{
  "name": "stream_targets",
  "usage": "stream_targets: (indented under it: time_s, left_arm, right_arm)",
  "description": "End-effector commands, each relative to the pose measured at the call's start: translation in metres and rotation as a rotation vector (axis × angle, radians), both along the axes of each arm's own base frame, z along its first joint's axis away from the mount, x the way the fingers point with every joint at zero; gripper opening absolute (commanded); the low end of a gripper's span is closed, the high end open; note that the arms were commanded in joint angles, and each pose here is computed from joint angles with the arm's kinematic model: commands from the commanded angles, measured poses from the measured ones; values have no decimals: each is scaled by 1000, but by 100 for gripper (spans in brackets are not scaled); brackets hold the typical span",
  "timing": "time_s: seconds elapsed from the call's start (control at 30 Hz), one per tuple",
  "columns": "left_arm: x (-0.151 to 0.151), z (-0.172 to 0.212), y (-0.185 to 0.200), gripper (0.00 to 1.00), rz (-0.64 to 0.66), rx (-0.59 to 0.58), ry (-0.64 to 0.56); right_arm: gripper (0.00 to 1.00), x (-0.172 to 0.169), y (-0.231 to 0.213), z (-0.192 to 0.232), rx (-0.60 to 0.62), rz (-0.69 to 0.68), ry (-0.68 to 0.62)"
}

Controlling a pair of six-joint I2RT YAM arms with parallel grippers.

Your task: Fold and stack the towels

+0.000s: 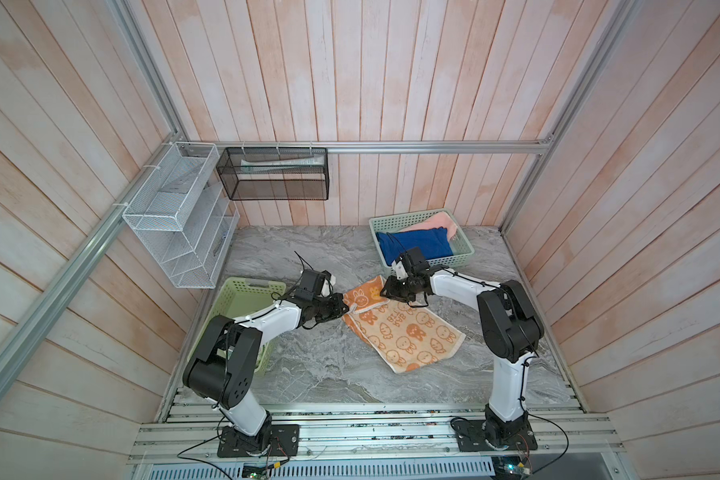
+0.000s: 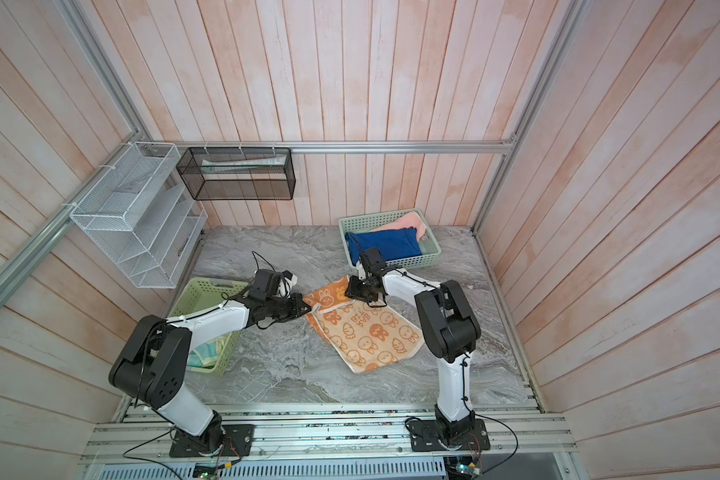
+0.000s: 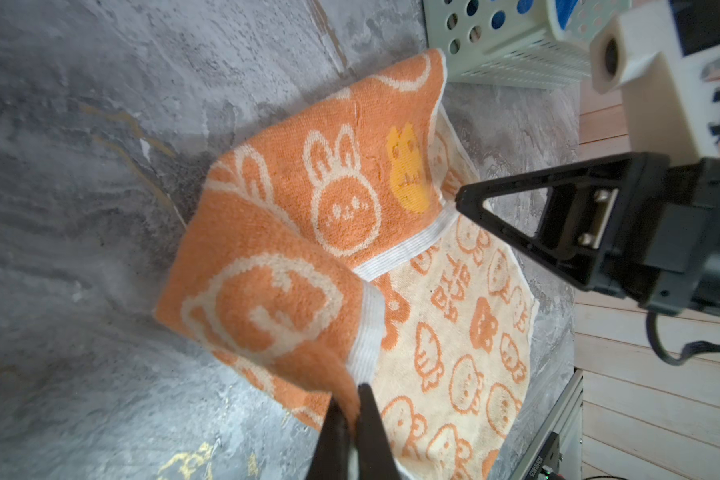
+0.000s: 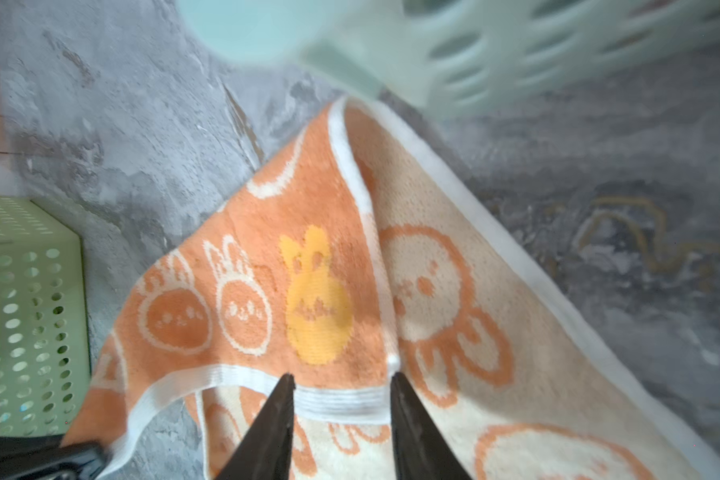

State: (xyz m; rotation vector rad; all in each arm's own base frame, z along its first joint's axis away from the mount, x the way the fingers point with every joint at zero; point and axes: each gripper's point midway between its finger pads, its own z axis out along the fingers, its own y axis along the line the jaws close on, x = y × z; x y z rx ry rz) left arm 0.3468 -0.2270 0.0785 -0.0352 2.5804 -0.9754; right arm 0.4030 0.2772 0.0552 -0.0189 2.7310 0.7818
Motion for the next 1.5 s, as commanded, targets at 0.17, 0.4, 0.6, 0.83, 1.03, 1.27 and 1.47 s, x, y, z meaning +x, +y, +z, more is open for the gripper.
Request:
stream_targets:
  time_s: [0.17,0.4,0.6,0.83,1.03,1.27,1.47]
  left_arm:
    - [-2,8,-2,0,-21,-10,-31]
    - [-5,5,-1,0,-23,-5,-23]
    - [-6,3,-1,0,-21,-7,-21]
    - [-5,3,-2,0,-25,-16,-18]
    - [-6,5,-1,0,-24,-10,-26]
    - [-7,7,0,0,-23,-14,-31]
    - [-5,17,11,0,-7,-8,-52]
  right_arm:
    - [40,-4,-10,-37,-76,-1,81]
    - [41,-13,-17,-37,-94,-20,97]
    - [42,-30,-14,-42,-136,-4,109]
    - [40,-35,-9,-52,-153,6,112]
    - [22,-27,4,-41,-137,23,89]
    - [0,-16,21,1,-83,31,-18]
    - [0,-5,21,37,-76,19,-102]
